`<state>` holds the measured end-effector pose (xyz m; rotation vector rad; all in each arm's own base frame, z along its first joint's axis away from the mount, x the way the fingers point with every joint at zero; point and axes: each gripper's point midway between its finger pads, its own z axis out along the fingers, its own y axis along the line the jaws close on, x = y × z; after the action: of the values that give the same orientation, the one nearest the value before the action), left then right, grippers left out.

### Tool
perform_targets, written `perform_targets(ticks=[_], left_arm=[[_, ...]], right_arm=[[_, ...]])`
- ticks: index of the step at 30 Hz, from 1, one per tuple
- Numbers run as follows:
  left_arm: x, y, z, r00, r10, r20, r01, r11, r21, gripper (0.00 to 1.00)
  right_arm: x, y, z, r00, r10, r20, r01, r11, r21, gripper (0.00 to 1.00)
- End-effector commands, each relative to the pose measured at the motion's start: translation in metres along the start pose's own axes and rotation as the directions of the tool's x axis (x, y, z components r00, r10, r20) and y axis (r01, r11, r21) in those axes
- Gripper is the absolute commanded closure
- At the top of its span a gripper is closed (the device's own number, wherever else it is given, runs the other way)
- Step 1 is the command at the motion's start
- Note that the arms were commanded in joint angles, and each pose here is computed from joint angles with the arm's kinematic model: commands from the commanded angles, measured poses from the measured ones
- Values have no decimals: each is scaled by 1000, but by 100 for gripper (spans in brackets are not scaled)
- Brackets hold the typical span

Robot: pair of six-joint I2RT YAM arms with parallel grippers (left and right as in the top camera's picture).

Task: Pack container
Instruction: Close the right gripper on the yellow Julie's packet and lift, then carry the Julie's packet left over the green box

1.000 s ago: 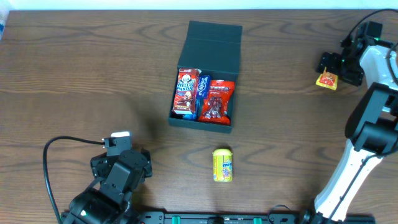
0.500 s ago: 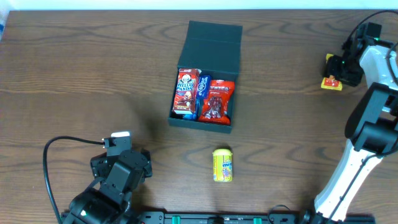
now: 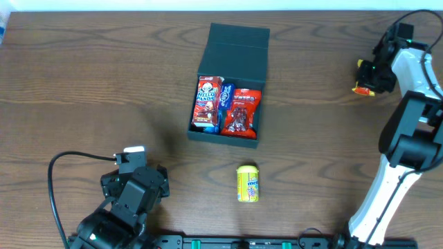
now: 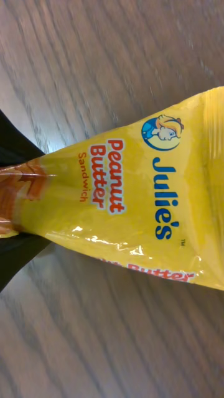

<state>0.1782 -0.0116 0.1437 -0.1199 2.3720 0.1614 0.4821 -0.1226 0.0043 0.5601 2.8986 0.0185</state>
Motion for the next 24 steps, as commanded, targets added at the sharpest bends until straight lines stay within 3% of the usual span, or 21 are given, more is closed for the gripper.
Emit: perform_targets(ticks=[1,6,14,22,24], left_arm=[[-1,3,0,1000,-15,8,15,1000,-14,5],[-1,3,0,1000,-15,8,15,1000,-14,4],[-1,3,0,1000,-15,8,15,1000,-15,5],[-1,3,0,1000,-15,8,15,1000,-15,5],[-1,3,0,1000,-15,8,15,1000,-14,4]], right_arm=[[-2,16,-6,1000,-25,13,25,1000,-5,76],[-9,30,-39,996,-47,71,49,999,-17,79],[-2,59,-147,974,-101,201,111,993,-40,84],[50,106,-260,953,-7,304,55,988,-148,83],[77,133,-284,951,-16,309,78,978,-191,88]])
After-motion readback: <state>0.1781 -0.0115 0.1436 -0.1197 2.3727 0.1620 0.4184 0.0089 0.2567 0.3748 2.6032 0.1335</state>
